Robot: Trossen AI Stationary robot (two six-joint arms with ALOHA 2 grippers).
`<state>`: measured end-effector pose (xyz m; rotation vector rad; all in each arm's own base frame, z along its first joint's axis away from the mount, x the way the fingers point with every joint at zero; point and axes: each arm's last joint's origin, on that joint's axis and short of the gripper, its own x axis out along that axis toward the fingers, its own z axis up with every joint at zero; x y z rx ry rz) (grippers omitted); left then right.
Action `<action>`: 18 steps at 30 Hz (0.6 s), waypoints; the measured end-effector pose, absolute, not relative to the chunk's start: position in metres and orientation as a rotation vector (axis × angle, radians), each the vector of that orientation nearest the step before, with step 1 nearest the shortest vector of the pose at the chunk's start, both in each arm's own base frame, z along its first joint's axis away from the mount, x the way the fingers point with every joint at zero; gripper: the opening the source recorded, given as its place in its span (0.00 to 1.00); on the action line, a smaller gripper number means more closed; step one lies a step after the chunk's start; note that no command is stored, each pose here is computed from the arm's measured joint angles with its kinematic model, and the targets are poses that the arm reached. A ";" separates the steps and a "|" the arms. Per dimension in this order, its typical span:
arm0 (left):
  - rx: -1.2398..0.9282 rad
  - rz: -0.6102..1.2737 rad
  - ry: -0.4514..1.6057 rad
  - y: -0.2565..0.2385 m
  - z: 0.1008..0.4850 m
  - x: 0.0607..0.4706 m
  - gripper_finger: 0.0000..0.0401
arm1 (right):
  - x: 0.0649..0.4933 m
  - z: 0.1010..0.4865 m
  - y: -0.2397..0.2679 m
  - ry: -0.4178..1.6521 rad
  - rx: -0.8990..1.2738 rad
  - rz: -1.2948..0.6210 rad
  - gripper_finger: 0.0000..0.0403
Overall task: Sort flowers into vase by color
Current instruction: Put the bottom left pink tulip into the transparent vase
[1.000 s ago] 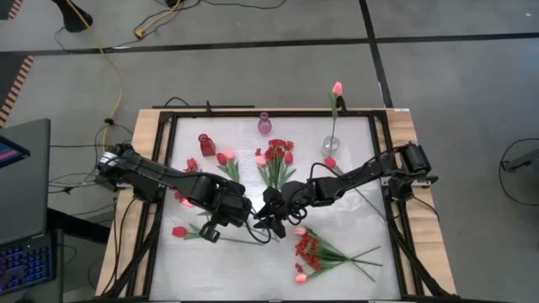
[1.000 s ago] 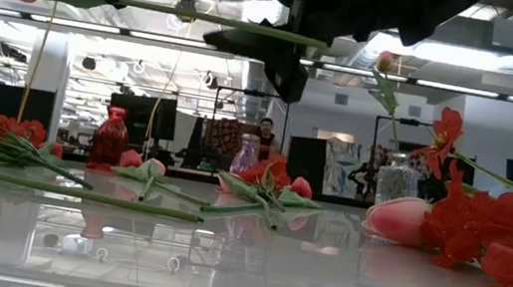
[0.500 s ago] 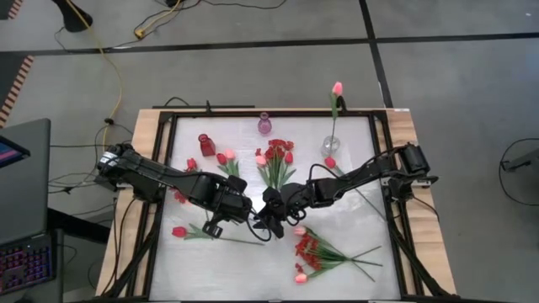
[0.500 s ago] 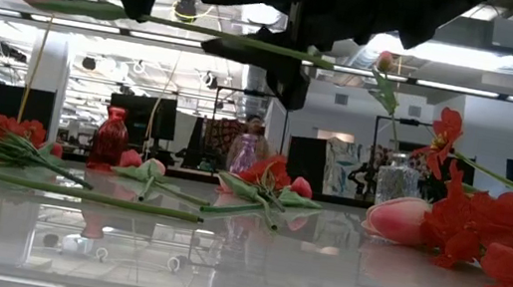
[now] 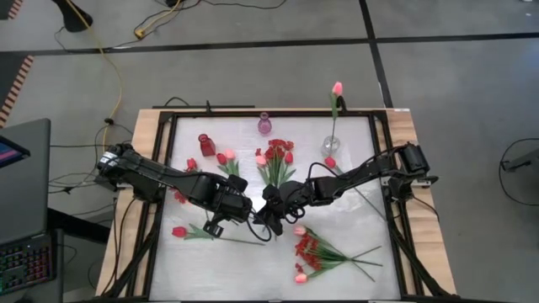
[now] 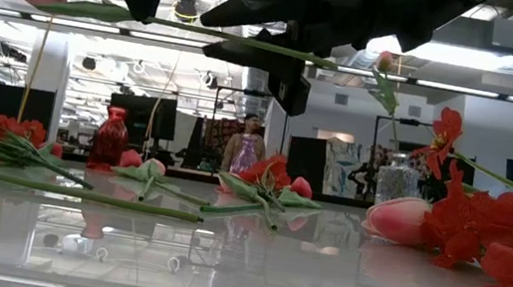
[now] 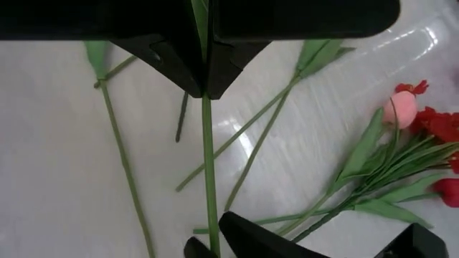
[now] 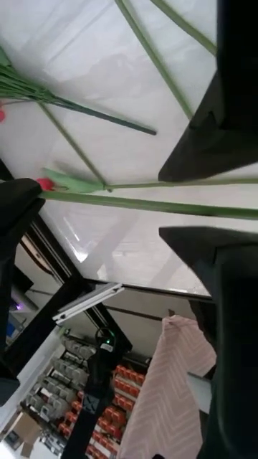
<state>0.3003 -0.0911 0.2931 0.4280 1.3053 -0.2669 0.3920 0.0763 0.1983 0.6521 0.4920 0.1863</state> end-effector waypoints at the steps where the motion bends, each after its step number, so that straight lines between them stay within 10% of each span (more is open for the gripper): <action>1: 0.435 -0.268 1.305 -0.091 0.293 0.300 0.00 | 0.392 0.198 0.076 0.493 0.651 0.186 0.29; 9: 0.477 -0.238 1.290 -0.090 0.293 0.301 0.01 | 0.392 0.198 0.076 0.494 0.615 0.193 0.07; 18: 0.464 -0.191 1.255 -0.090 0.297 0.302 0.24 | 0.391 0.198 0.075 0.502 0.607 0.188 0.06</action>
